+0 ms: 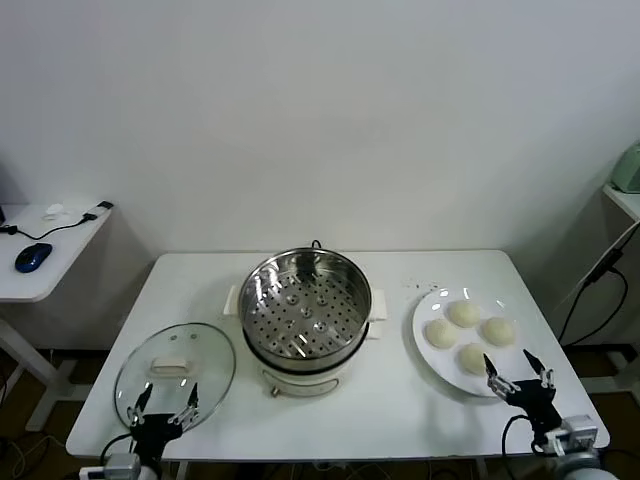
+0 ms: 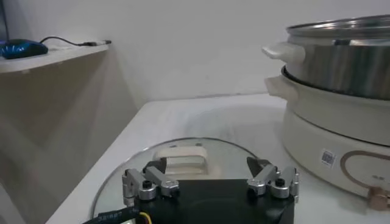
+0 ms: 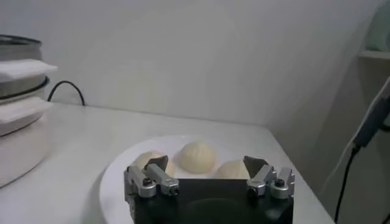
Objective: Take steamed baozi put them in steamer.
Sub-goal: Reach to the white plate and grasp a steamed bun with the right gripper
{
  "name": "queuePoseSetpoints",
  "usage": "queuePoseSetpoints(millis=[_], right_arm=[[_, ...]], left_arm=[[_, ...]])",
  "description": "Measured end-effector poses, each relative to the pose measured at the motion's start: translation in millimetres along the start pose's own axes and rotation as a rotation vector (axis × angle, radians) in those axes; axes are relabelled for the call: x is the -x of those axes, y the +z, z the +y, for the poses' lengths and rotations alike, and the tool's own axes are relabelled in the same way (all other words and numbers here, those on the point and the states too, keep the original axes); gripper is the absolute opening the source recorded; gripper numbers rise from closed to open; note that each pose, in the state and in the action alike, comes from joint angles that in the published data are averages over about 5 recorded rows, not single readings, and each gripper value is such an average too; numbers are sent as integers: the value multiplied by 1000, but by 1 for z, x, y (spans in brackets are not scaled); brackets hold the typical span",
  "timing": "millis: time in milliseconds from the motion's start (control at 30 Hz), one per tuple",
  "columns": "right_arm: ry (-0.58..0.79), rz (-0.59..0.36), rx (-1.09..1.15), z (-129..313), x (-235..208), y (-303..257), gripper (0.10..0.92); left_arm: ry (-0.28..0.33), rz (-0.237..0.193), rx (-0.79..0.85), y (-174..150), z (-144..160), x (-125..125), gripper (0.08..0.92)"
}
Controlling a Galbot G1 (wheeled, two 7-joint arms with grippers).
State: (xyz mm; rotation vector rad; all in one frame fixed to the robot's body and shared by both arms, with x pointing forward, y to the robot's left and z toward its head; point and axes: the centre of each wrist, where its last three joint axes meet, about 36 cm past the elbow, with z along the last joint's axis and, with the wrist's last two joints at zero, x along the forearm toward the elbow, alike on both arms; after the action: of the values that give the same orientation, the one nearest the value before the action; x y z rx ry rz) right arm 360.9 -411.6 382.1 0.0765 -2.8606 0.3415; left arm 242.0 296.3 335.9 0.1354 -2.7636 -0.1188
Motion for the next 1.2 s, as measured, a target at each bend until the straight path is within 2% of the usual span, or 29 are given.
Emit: queuePoseSetpoints(millis=[233,533,867,1200], right_arm=[[-91,8,-214,-42,62,-36,823],[-443,98,-608,-95,124,-97,823],[-845,331,-912,-124,181,-143,823],[-1016,551,-1017,-112,248,-178,823]], left_arm=[[5,-8,8,-2,-3,-2,823],[9,-8,16,2,-7,-3,823],[3,1,23,6,-6,-3,823],[-6,4,12,10,-8,-1,823]])
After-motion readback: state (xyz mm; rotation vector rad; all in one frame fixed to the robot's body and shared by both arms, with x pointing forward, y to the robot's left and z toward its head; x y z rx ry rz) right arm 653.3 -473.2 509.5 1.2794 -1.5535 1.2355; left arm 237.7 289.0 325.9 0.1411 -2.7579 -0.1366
